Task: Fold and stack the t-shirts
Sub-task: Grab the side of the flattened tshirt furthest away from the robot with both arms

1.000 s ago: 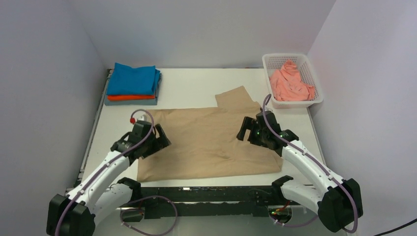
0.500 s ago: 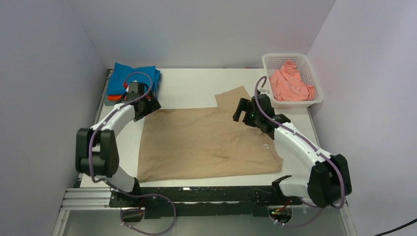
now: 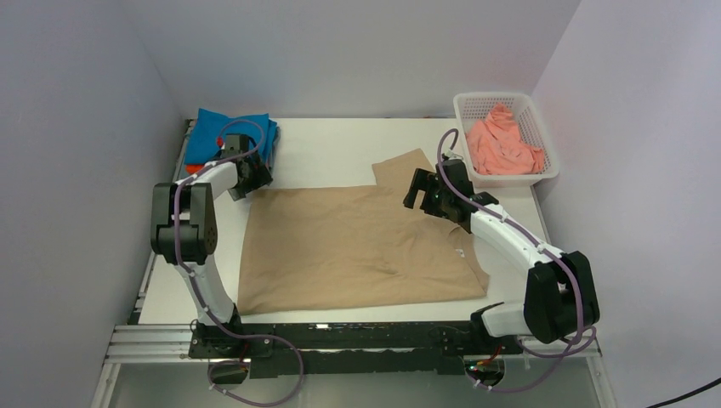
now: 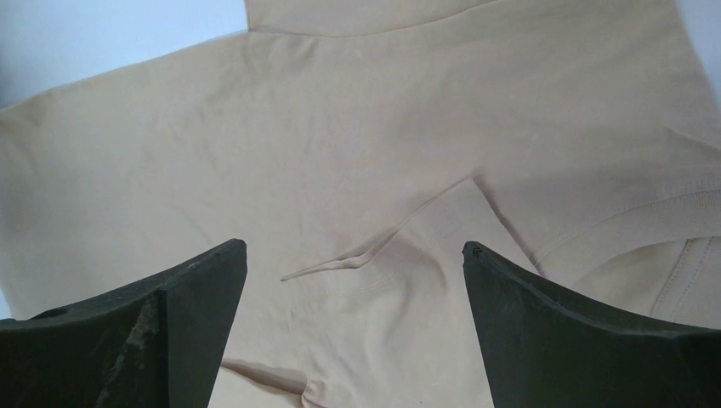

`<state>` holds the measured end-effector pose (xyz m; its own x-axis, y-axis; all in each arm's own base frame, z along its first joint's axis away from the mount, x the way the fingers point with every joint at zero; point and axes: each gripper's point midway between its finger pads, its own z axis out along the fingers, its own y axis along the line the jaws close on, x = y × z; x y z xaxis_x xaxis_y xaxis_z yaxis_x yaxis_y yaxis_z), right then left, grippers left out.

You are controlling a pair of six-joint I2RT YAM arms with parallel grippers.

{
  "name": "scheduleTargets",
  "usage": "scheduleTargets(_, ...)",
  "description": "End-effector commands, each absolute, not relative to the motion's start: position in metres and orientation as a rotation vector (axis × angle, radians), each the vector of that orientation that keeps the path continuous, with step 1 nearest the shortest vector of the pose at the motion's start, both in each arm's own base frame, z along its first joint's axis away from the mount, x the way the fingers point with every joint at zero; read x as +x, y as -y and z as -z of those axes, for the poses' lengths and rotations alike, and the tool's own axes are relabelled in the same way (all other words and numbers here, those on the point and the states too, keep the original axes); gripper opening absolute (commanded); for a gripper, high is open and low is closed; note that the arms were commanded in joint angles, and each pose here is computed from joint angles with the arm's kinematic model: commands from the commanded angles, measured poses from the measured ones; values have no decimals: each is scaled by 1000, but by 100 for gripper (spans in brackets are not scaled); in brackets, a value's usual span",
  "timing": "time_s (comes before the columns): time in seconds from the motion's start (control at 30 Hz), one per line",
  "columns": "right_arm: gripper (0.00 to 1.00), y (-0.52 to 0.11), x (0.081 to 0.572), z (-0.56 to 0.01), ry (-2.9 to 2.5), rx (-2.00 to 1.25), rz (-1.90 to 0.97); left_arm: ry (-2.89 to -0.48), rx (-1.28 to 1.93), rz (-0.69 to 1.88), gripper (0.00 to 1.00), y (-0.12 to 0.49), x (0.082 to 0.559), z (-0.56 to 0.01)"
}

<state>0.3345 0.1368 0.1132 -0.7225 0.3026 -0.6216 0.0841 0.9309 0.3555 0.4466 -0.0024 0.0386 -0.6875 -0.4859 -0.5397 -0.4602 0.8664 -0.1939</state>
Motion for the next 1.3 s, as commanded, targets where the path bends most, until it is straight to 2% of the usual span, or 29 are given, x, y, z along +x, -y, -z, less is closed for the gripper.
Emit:
scheduleTargets(0.0,100,-142,349,-128,-2304,246,-445,-2401,-667,62,78,3,469,-43)
scheduleTargets(0.2,100,-139,348,-127,-2303,253,-440,-2442,-671,95,61,9,471,-31)
scheduleTargets(0.47,100,-137,348,-127,-2295,264,-445,-2485,-690,91,54,14,448,-24)
scheduleTargets(0.6,100,-135,347,-126,-2294,271,-444,-2517,-709,60,45,15,434,-17)
scheduleTargets(0.77,100,-135,345,-126,-2294,273,-447,-2519,-728,16,28,12,428,-20)
scheduleTargets(0.87,100,-135,345,-125,-2293,280,-448,-2513,-724,20,1,13,429,-24)
scheduleTargets(1.27,100,-128,382,-144,-2289,265,-313,-2335,-610,0,0,1,430,-85)
